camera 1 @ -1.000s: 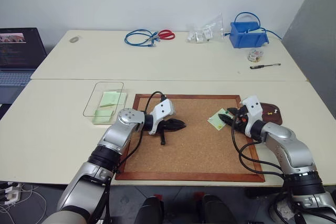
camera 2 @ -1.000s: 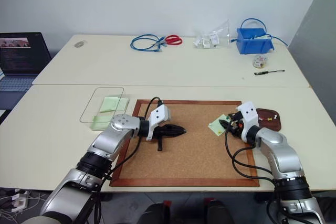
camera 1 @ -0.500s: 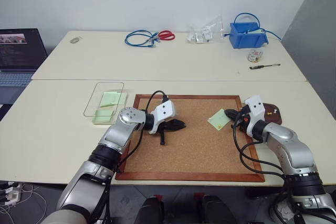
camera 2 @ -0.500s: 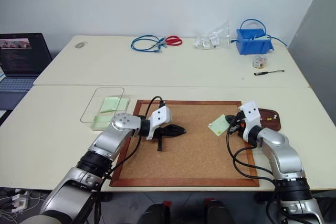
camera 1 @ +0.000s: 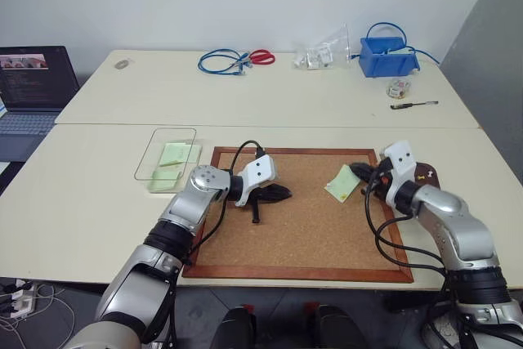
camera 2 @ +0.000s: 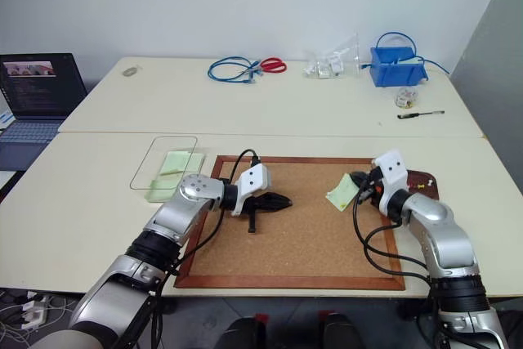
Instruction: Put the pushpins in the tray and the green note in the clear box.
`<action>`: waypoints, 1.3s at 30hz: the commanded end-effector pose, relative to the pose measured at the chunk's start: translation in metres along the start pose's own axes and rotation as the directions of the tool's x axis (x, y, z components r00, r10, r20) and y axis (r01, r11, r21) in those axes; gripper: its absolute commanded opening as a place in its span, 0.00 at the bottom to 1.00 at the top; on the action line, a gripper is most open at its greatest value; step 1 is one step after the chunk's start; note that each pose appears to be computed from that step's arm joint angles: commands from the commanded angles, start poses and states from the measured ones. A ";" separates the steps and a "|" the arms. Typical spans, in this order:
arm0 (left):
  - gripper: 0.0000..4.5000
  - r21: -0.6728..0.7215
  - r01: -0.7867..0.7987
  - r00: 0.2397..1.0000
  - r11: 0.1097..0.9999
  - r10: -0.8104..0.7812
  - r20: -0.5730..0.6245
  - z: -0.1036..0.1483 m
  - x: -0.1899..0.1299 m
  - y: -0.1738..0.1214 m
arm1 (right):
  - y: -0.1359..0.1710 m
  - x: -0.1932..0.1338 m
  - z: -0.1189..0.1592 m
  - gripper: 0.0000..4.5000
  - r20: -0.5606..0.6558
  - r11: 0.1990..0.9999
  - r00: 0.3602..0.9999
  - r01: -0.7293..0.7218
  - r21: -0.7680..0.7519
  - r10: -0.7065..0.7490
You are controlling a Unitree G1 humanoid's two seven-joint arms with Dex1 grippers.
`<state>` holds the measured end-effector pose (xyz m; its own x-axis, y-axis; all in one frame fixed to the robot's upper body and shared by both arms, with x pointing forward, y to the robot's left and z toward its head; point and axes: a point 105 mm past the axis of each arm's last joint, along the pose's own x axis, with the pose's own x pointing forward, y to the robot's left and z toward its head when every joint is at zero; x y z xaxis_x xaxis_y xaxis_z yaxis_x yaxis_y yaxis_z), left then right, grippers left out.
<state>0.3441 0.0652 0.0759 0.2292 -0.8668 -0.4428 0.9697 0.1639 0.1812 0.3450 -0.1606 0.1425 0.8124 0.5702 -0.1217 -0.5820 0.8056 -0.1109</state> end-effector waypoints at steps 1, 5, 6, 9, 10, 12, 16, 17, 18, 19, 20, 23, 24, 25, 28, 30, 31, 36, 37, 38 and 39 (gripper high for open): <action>0.00 -0.076 -0.030 0.988 0.997 0.017 -0.156 -0.042 0.001 -0.003 | 0.000 -0.010 0.032 0.01 0.082 1.000 0.997 -0.004 0.003 0.004; 0.00 -0.075 -0.027 0.988 0.997 0.015 -0.152 -0.041 0.002 -0.003 | -0.005 -0.016 0.042 0.01 0.098 1.000 0.995 0.017 0.008 -0.018; 0.00 -0.075 -0.025 0.989 0.997 0.013 -0.149 -0.041 0.003 -0.003 | -0.007 -0.018 0.045 0.01 0.102 0.999 0.994 0.031 0.007 -0.032; 0.00 -0.075 -0.018 0.989 0.997 0.007 -0.145 -0.040 0.004 -0.004 | -0.016 -0.025 0.048 0.01 0.103 0.997 0.992 0.080 -0.001 -0.079; 0.00 -0.074 -0.017 0.990 0.997 0.006 -0.144 -0.040 0.004 -0.005 | -0.020 -0.028 0.048 0.01 0.098 0.994 0.990 0.105 -0.004 -0.104; 0.00 -0.073 -0.013 0.990 0.997 0.003 -0.144 -0.040 0.005 -0.005 | -0.034 -0.036 0.042 0.01 0.063 0.982 0.980 0.189 -0.016 -0.188; 0.00 -0.072 -0.006 0.990 0.997 -0.004 -0.144 -0.040 0.005 -0.006 | -0.070 -0.060 0.013 0.01 -0.052 0.911 0.910 0.411 -0.039 -0.412; 0.00 -0.072 -0.005 0.990 0.997 -0.006 -0.143 -0.040 0.005 -0.007 | -0.073 -0.062 0.009 0.01 -0.065 0.901 0.899 0.432 -0.032 -0.433; 0.00 -0.071 -0.003 0.990 0.997 -0.008 -0.144 -0.040 0.005 -0.007 | -0.076 -0.065 0.005 0.01 -0.082 0.889 0.885 0.457 -0.031 -0.457; 0.00 -0.070 0.000 0.989 0.998 -0.010 -0.144 -0.039 0.005 -0.007 | -0.078 -0.067 0.000 0.01 -0.099 0.881 0.876 0.474 -0.015 -0.473; 0.00 -0.068 0.002 0.989 0.998 -0.012 -0.144 -0.039 0.005 -0.007 | -0.081 -0.069 -0.006 0.01 -0.122 0.866 0.860 0.499 -0.007 -0.496; 0.00 -0.064 0.002 0.990 0.998 -0.011 -0.143 -0.037 0.006 -0.005 | -0.088 -0.072 -0.019 0.01 -0.160 0.829 0.824 0.557 0.056 -0.543; 0.00 -0.063 0.002 0.990 0.998 -0.011 -0.142 -0.036 0.006 -0.005 | -0.089 -0.072 -0.022 0.01 -0.169 0.821 0.819 0.565 0.075 -0.548; 0.00 -0.061 0.003 0.990 0.998 -0.011 -0.142 -0.036 0.006 -0.004 | -0.090 -0.072 -0.025 0.01 -0.175 0.816 0.815 0.572 0.085 -0.552; 0.00 -0.059 0.005 0.990 0.998 -0.014 -0.141 -0.036 0.006 -0.005 | -0.094 -0.073 -0.031 0.01 -0.200 0.794 0.799 0.595 0.122 -0.567; 0.00 -0.058 0.007 0.990 0.998 -0.015 -0.142 -0.036 0.006 -0.005 | -0.096 -0.073 -0.034 0.01 -0.213 0.780 0.789 0.608 0.145 -0.576; 0.00 -0.057 0.007 0.990 0.998 -0.015 -0.142 -0.036 0.006 -0.005 | -0.097 -0.074 -0.037 0.06 -0.224 0.774 0.783 0.616 0.151 -0.580; 0.00 -0.057 0.006 0.989 0.998 -0.014 -0.145 -0.037 0.005 -0.005 | -0.098 -0.076 -0.041 0.26 -0.232 0.765 0.777 0.624 0.160 -0.585; 0.00 -0.057 0.005 0.989 0.998 -0.014 -0.146 -0.037 0.005 -0.005 | -0.098 -0.076 -0.041 0.31 -0.231 0.767 0.779 0.622 0.160 -0.583; 0.00 -0.056 0.005 0.989 0.998 -0.014 -0.147 -0.037 0.005 -0.005 | -0.098 -0.076 -0.040 0.34 -0.229 0.768 0.780 0.620 0.160 -0.582; 0.00 -0.053 0.007 0.989 0.999 -0.015 -0.149 -0.037 0.005 -0.005 | -0.098 -0.076 -0.040 0.38 -0.228 0.769 0.781 0.619 0.158 -0.581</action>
<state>0.3467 0.0624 0.0738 0.2203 -0.8660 -0.4489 0.9718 0.1551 0.1776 0.3377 -0.2849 0.1072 0.9490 -0.0497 -0.3113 0.0497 0.9987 -0.0080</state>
